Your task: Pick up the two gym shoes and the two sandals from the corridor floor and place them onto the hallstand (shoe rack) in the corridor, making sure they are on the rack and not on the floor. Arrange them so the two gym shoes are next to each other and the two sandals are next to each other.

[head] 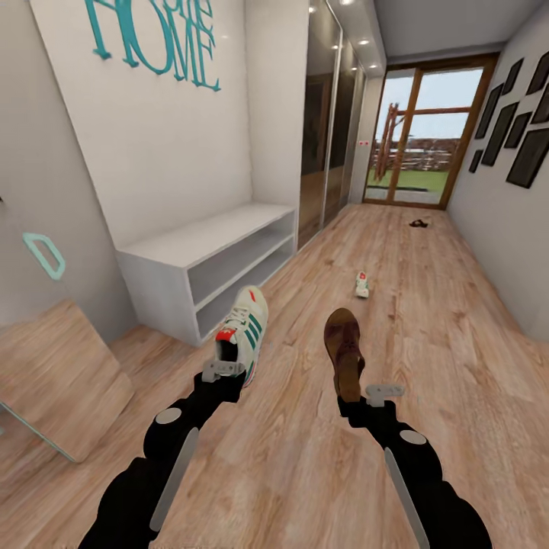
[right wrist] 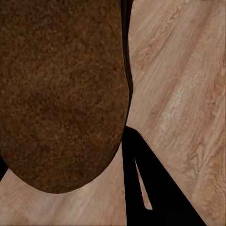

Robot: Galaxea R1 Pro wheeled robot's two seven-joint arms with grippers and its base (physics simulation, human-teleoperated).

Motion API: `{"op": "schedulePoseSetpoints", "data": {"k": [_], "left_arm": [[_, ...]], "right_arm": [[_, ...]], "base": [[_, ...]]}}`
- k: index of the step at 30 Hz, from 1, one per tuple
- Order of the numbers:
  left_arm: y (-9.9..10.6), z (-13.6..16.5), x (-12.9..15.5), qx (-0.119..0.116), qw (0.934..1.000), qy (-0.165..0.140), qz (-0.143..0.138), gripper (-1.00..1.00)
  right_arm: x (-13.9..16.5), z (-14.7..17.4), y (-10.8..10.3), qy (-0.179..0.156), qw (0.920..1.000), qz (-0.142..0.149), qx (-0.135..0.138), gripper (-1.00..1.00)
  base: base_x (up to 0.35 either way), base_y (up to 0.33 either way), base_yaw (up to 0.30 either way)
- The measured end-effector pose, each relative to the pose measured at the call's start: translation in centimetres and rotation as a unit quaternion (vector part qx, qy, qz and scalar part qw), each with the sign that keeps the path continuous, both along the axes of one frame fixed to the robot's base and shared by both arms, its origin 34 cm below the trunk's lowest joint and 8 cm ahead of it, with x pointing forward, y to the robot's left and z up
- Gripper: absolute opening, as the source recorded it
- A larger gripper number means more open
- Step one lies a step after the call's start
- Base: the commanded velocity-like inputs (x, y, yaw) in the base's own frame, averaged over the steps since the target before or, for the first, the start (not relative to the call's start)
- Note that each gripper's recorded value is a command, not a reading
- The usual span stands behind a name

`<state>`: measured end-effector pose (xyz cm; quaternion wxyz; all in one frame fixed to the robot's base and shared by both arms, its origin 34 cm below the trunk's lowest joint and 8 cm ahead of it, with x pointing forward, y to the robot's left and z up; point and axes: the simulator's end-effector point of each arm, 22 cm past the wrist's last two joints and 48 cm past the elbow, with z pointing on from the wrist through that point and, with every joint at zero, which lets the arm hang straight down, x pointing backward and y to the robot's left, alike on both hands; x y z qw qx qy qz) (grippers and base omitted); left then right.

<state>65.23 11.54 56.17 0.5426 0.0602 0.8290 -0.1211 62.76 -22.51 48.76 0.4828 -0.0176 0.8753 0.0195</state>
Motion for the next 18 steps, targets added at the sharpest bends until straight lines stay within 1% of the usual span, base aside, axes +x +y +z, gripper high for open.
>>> {"op": "schedulePoseSetpoints", "data": {"k": [10,18], "left_arm": [[-0.03,0.39,-0.03,-0.001,1.0,-0.003,0.0,-1.0],[-0.03,0.82,-0.08,-0.001,1.0,-0.007,0.0,-1.0]], "right_arm": [[0.02,0.36,0.0,-0.003,1.0,0.0,0.0,-1.0],[0.04,0.81,0.01,-0.007,1.0,0.0,0.001,-1.0]], "base": [[0.0,0.0,0.276],[0.0,0.0,0.24]]}}
